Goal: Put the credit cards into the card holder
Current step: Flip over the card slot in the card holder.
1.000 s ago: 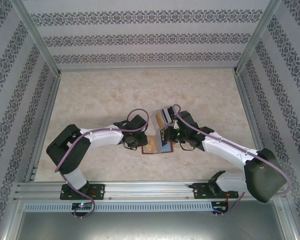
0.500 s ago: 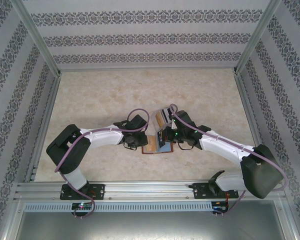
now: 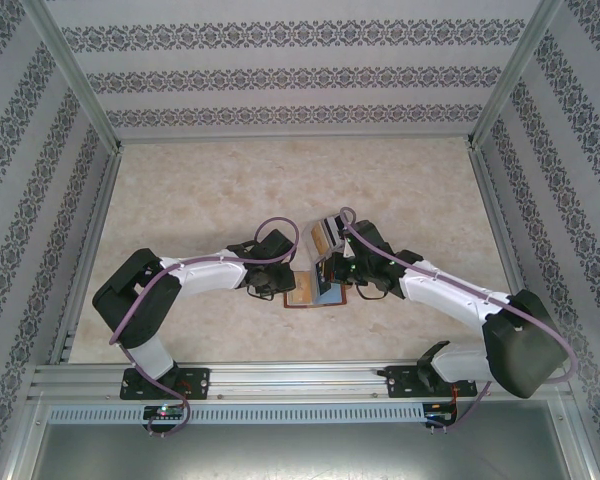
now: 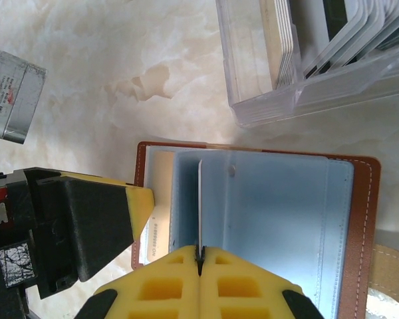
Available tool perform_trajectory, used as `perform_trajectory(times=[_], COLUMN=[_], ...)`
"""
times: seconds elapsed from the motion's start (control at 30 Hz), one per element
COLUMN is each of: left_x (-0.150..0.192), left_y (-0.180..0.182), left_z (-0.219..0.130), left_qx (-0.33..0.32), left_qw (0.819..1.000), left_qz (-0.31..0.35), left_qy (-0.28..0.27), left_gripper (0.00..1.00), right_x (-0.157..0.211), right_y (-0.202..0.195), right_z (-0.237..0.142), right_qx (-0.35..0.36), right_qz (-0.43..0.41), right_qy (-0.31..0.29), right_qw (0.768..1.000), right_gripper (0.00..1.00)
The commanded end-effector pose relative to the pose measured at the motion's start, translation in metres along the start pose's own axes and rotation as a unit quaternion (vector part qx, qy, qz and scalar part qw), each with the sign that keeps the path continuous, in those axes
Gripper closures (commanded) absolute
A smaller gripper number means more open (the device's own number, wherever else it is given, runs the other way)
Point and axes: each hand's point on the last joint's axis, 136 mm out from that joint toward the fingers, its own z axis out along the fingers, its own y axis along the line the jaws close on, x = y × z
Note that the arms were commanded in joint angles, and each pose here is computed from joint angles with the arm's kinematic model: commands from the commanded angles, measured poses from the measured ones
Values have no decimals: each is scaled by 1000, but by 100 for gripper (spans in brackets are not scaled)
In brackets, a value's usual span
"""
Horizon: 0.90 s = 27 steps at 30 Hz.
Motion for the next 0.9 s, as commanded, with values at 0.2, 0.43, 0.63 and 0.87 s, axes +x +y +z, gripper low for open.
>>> perform_trajectory(times=[0.2, 0.43, 0.63, 0.87], left_x=[-1, -2, -3, -4], left_y=[-8, -5, -4, 1], left_z=[-1, -4, -7, -12], left_qx=[4, -1, -3, -15], left_qw=[1000, 1000, 1000, 999], left_qz=[19, 17, 18, 18], left_qy=[-5, -12, -17, -23], left_gripper=[79, 79, 78, 78], right_x=[0, -8, -20, -27], right_y=[9, -13, -26, 6], right_z=[7, -10, -35, -46], right_qx=[-6, 45, 61, -7], right_qz=[-8, 3, 15, 2], right_qy=[19, -22, -67, -79], right_qw=[1000, 999, 996, 997], right_gripper=[100, 100, 100, 100])
